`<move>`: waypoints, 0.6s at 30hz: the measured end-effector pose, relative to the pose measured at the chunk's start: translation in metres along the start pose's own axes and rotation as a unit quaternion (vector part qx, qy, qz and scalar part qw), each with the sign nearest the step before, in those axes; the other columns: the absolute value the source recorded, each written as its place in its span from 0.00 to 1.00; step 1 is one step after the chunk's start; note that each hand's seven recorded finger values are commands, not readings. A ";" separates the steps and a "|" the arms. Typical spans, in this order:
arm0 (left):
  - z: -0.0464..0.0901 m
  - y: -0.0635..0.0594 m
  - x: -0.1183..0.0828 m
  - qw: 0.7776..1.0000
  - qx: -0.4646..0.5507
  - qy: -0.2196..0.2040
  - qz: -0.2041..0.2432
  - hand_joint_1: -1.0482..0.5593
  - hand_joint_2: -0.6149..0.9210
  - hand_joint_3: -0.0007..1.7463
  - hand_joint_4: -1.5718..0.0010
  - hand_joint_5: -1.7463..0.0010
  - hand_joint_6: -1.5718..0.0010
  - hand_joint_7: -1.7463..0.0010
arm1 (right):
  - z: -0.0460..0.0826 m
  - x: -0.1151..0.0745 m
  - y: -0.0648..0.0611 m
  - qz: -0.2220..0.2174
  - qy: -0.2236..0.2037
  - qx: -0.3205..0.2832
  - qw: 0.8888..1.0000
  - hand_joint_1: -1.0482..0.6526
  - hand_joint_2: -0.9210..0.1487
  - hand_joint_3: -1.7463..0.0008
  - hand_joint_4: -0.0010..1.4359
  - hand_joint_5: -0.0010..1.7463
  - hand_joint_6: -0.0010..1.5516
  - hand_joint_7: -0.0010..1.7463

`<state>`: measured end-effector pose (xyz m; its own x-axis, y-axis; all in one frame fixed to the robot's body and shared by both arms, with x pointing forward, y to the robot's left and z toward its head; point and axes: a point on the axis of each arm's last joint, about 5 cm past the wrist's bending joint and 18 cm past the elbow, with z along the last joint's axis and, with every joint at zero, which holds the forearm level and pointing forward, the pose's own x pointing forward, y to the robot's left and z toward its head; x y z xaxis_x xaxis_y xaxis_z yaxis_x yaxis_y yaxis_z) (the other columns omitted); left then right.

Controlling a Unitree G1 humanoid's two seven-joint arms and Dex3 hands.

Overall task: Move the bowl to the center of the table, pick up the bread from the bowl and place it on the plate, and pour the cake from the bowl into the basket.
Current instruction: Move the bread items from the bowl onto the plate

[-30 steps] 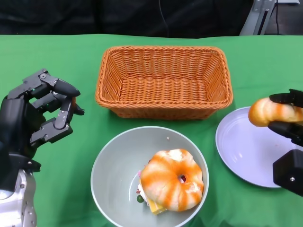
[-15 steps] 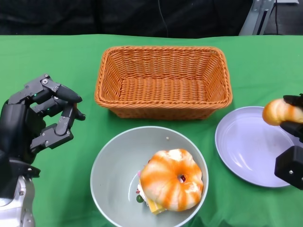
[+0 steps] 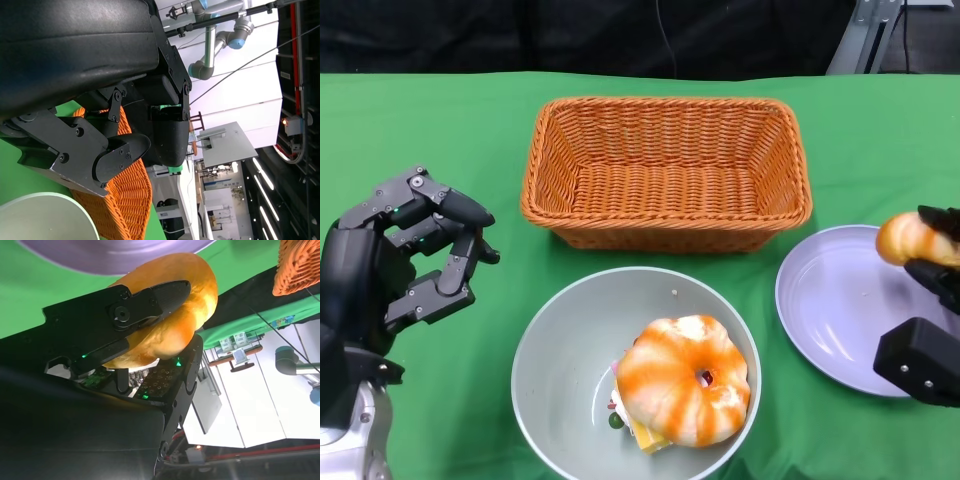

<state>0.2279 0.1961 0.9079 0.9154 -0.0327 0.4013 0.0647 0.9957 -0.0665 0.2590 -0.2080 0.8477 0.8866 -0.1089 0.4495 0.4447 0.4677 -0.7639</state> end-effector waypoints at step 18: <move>-0.001 -0.003 0.000 1.000 -0.005 0.000 -0.002 0.62 0.79 0.58 0.52 0.15 0.47 0.31 | 0.016 -0.010 0.024 0.013 0.036 0.026 0.999 0.49 0.00 0.99 0.53 0.78 0.75 0.08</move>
<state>0.2281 0.1934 0.9073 0.9154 -0.0369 0.4009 0.0727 0.9946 -0.0745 0.2584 -0.1817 0.8325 0.9052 -0.1591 0.3941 0.4166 0.5155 -0.7488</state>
